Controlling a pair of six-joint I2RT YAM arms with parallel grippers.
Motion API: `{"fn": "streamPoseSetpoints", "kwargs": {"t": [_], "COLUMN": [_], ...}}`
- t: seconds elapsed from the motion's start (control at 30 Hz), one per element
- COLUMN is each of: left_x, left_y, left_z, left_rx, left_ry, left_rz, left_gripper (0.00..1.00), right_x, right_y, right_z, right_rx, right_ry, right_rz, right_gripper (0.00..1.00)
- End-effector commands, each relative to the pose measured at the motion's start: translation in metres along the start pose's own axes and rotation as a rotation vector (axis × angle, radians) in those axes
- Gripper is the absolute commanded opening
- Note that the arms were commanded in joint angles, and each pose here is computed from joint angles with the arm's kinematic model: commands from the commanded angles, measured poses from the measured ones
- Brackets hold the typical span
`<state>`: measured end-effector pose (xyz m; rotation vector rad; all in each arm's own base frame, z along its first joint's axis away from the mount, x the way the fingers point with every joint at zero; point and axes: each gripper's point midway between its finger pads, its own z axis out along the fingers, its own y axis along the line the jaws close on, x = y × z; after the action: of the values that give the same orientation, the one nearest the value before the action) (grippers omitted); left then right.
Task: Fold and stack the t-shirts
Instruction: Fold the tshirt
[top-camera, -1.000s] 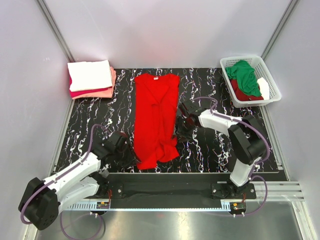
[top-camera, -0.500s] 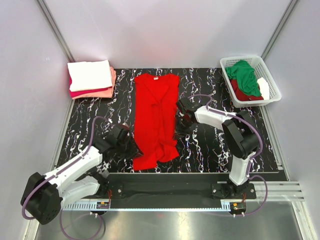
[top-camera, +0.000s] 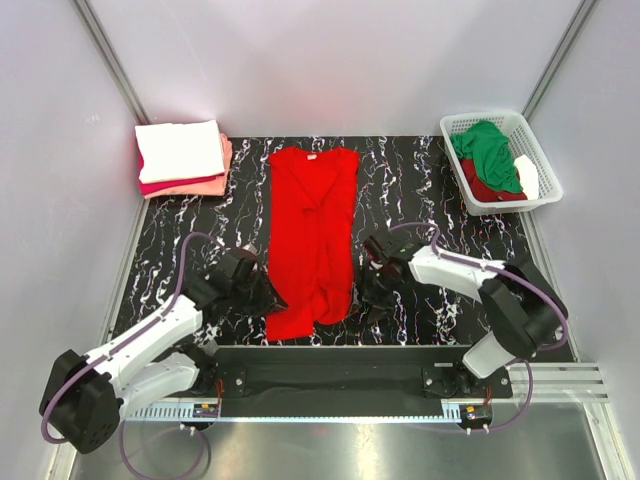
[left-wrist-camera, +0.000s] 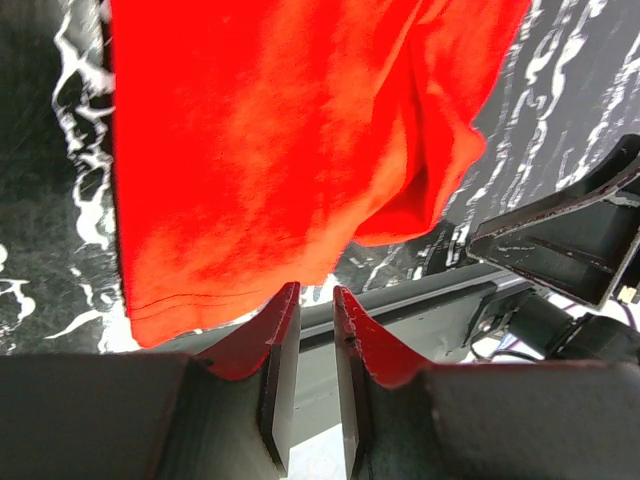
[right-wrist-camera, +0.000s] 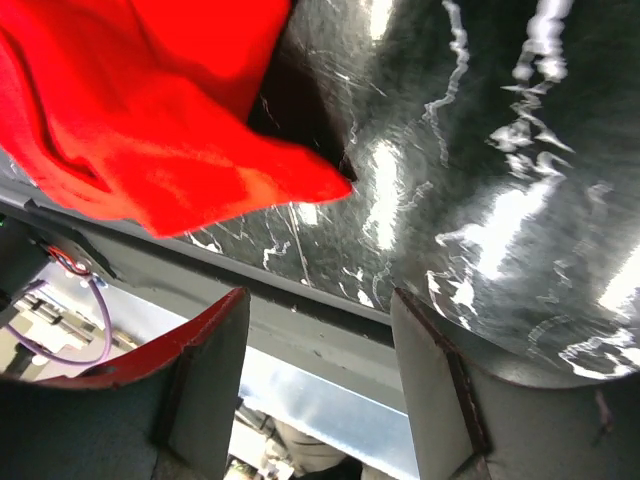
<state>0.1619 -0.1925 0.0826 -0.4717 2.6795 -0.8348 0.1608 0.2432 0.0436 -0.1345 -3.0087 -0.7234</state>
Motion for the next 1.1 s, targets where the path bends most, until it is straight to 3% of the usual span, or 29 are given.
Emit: {"fn": "streamPoseSetpoints", "kwargs": {"t": [0.0, 0.3, 0.43, 0.53, 0.57, 0.7, 0.93, 1.07], "left_x": [0.007, 0.007, 0.01, 0.01, 0.011, 0.01, 0.006, 0.006], "left_y": [0.001, 0.009, 0.014, 0.016, 0.018, 0.019, 0.013, 0.014], "left_z": [0.001, -0.006, -0.006, -0.008, -0.007, -0.006, -0.008, -0.009], "left_rx": [0.039, 0.034, 0.031, 0.031, 0.023, 0.02, 0.02, 0.015], "left_ry": [0.01, -0.023, -0.025, -0.034, -0.03, -0.031, -0.03, -0.035], "left_rz": [-0.006, -0.011, -0.022, -0.024, -0.026, -0.026, -0.014, -0.015], "left_gripper": [0.24, 0.25, 0.25, 0.25, 0.25, 0.26, 0.25, 0.25], "right_x": [-0.008, -0.028, -0.031, -0.032, -0.032, -0.03, -0.026, -0.024], "right_y": [0.026, 0.038, 0.038, 0.038, 0.038, 0.038, 0.036, 0.027], "right_z": [0.012, 0.035, 0.039, 0.039, 0.039, 0.038, 0.026, -0.005], "right_rx": [-0.068, -0.034, -0.024, -0.024, -0.026, -0.033, -0.037, 0.013], "right_ry": [-0.005, -0.001, -0.006, -0.008, -0.008, -0.006, -0.035, -0.111], "right_rz": [0.023, 0.004, 0.017, 0.016, 0.016, 0.003, -0.006, -0.059], "right_gripper": [0.65, 0.62, 0.55, 0.36, 0.22, 0.01, 0.0, 0.0]}}
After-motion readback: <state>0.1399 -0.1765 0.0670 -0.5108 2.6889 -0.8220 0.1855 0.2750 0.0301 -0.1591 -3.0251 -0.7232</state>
